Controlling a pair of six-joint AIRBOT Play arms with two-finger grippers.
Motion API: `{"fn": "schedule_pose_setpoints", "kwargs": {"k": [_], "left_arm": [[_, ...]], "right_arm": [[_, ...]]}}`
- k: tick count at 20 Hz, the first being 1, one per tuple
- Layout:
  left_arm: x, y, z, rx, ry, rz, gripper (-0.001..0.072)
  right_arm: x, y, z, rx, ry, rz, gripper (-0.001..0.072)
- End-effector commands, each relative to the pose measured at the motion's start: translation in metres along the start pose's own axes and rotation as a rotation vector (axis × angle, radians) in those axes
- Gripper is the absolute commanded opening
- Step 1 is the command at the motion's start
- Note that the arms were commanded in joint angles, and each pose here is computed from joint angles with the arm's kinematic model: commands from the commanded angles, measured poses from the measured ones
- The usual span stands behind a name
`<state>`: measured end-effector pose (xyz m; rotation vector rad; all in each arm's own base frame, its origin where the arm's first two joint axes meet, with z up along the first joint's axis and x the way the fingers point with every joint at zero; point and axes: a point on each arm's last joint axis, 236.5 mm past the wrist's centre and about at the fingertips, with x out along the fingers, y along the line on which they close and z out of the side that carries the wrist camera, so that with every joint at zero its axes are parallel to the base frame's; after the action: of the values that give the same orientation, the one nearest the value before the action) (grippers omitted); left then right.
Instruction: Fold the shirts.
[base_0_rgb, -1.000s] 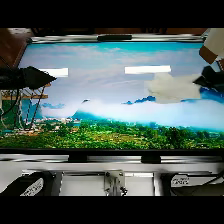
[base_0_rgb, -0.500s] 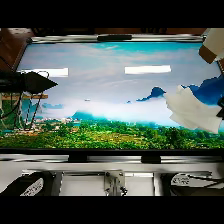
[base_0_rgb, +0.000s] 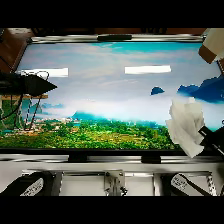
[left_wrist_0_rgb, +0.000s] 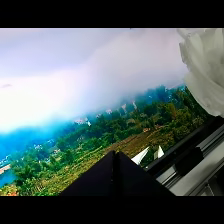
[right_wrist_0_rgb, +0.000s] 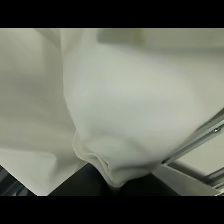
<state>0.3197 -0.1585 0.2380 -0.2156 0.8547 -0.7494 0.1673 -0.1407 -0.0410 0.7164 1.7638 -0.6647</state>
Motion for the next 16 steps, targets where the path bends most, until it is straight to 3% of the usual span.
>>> {"fn": "schedule_pose_setpoints", "kwargs": {"k": [1,7,9,13,16], "left_arm": [[0.0,0.0,-0.001,0.006,0.001,0.0,0.0035],[0.0,0.0,0.0,0.007,0.001,0.001,0.0035],[0.0,0.0,0.0,0.006,0.001,0.001,0.0035],[0.001,0.019,0.0,0.022,0.003,0.086,0.0033],[0.005,0.083,-0.001,0.068,0.043,0.419,0.0031]], "right_arm": [[0.029,-0.013,-0.032,0.006,0.054,-0.044,0.0054],[0.027,-0.033,-0.045,-0.002,0.083,-0.12,0.0072],[0.027,-0.029,-0.051,-0.017,0.109,-0.106,0.0509],[-0.014,-0.056,-0.054,-0.099,0.137,-0.211,0.0508],[-0.11,-0.049,0.007,-0.101,-0.213,-0.187,0.0508]]}}
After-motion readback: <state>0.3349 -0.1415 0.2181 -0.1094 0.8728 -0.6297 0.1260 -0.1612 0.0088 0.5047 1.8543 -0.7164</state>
